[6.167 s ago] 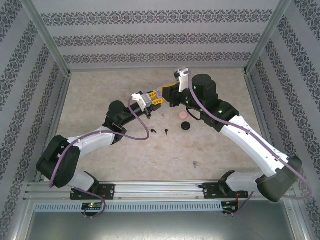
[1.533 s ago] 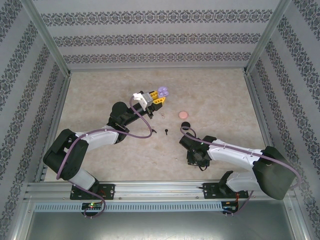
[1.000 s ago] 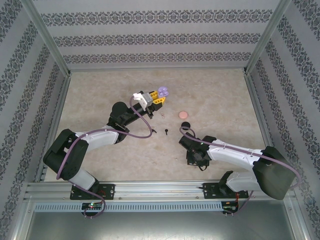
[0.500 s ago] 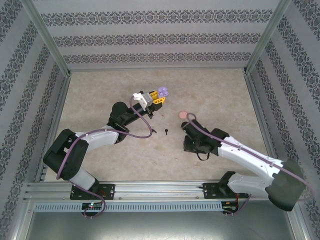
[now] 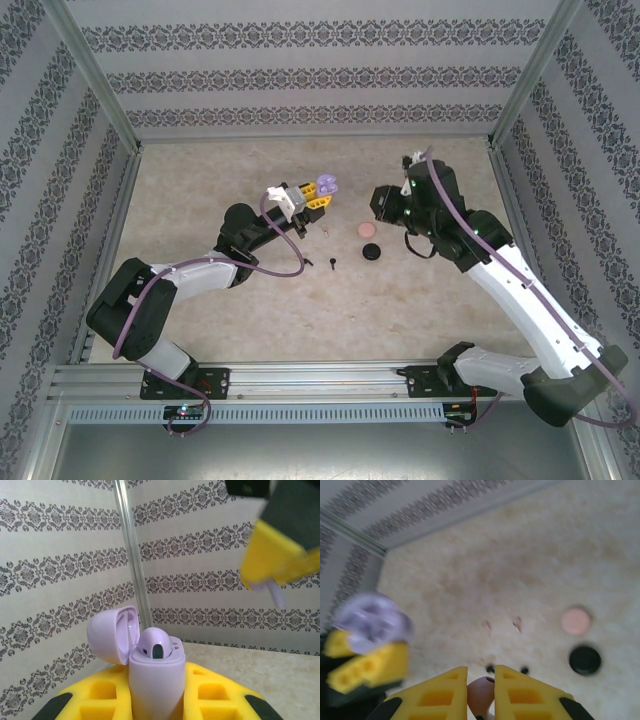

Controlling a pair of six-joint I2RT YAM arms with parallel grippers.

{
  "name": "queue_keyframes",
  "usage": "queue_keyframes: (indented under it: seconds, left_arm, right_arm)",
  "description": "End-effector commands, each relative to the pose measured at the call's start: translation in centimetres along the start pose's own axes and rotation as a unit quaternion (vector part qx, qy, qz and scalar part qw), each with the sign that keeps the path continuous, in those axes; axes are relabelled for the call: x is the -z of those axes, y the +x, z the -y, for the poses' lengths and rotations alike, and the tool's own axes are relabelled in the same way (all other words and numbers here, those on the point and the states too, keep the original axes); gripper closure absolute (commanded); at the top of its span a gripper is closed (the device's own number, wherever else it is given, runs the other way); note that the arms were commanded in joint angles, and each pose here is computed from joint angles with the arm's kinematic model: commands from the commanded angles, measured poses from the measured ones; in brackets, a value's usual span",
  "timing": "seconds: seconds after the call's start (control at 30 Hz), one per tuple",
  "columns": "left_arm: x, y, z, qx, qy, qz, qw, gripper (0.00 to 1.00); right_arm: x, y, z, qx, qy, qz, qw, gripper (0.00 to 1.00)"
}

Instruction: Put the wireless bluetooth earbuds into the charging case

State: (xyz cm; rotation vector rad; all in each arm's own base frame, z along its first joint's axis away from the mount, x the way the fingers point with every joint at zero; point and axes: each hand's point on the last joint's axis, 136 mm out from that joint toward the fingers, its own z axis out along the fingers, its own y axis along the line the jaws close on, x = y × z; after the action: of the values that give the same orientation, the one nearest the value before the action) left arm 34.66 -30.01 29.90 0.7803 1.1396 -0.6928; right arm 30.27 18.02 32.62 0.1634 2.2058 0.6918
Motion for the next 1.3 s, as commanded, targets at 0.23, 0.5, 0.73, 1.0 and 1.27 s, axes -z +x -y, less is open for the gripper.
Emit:
queue_keyframes:
  seconds: [0.23,0.5,0.73,1.0,1.27]
  left_arm:
    - [-1.0,-2.1,1.1,-0.014,0.029,0.027,0.999,1.0]
    - [-1.3,-2.3,1.2,-0.012,0.032,0.03,0.999,1.0]
    - [-1.5,-2.2,1.2,-0.009,0.033,0.029,0.999,1.0]
    - [-1.4,-2.4,1.2,-0.01,0.03,0.031,0.999,1.0]
    - [-1.4,-2.5,1.0,-0.006,0.028,0.034,0.999,1.0]
  right_arm:
    - [-1.2,-4.9,-5.9,0.023,-0.099,0.052,0.993,0.84]
    - [-2.6,-4.3,-7.6,0.026,-0.123,0.051,0.991,0.84]
    - [-3.8,-3.9,-8.3,0.026,-0.129,0.051,0.99,0.84]
    - [-4.6,-2.5,-7.9,0.022,-0.126,0.037,0.991,0.83]
    - [-4.7,-1.6,-7.5,0.019,-0.124,0.033,0.991,0.84]
